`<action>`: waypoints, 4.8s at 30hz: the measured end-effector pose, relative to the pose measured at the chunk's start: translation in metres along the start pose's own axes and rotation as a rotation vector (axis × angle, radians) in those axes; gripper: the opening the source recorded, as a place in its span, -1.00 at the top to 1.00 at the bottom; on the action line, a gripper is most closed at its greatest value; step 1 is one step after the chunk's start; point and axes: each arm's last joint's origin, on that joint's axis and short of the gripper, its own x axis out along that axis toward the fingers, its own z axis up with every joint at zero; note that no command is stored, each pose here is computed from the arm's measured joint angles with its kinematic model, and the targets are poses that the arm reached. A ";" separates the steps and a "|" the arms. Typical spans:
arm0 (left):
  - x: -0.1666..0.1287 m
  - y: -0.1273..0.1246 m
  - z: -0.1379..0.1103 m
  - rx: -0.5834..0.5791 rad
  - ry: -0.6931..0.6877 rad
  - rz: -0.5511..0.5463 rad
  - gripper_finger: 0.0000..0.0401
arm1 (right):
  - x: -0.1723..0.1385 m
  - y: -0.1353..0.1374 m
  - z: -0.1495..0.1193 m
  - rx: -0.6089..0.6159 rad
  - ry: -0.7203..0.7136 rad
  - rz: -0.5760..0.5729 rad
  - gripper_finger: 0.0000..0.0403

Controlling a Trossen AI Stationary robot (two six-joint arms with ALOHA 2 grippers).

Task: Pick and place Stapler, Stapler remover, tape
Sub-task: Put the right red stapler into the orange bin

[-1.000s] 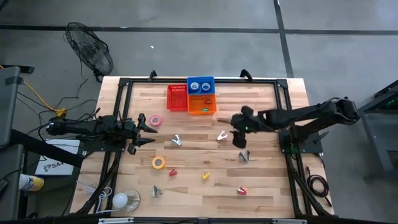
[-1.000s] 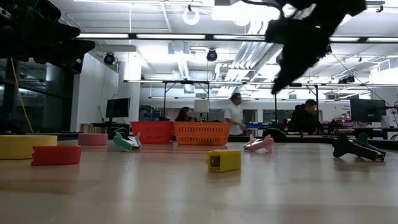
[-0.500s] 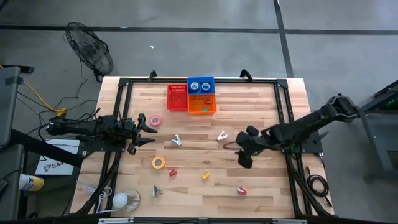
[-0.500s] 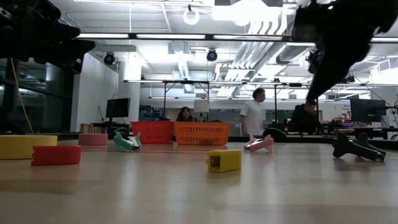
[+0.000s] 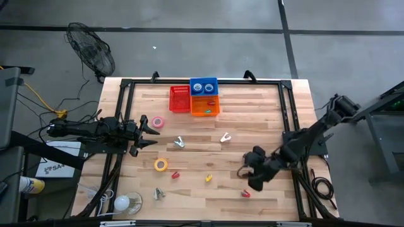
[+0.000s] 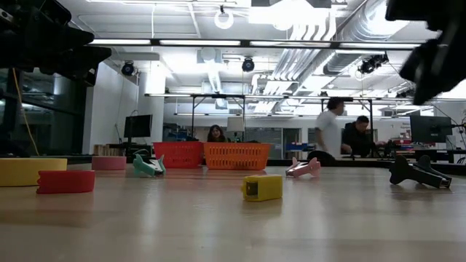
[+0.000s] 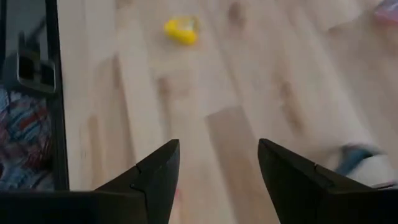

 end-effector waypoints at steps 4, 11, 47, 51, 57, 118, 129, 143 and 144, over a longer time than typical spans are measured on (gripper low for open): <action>0.000 0.000 0.000 0.000 0.000 0.000 0.11 | 0.021 0.012 -0.018 -0.004 0.090 0.032 -0.04; 0.000 0.000 0.000 0.000 0.000 0.000 0.11 | 0.042 0.020 -0.046 0.037 0.276 0.036 -0.03; 0.000 0.000 0.000 0.000 0.000 0.000 0.11 | 0.058 0.081 -0.023 -0.105 0.457 -0.155 -0.03; 0.000 0.000 0.000 0.000 0.000 0.000 0.11 | 0.064 0.085 -0.022 -0.101 0.456 -0.196 -0.04; 0.000 0.000 0.000 0.000 0.000 0.000 0.11 | 0.073 0.084 -0.027 -0.075 0.479 -0.237 -0.04; 0.000 0.000 0.000 0.000 0.000 0.000 0.11 | 0.099 0.017 0.143 -0.440 0.167 -0.448 0.69; 0.000 0.000 0.000 0.000 0.000 0.000 0.11 | 0.080 -0.064 0.229 -0.286 0.085 -0.531 0.68; 0.000 0.000 0.000 0.000 0.000 0.000 0.11 | 0.068 -0.200 0.273 -0.078 -0.084 -0.541 0.67; 0.000 0.000 0.000 0.000 0.000 0.000 0.11 | 0.069 -0.208 0.272 -0.056 -0.100 -0.535 0.66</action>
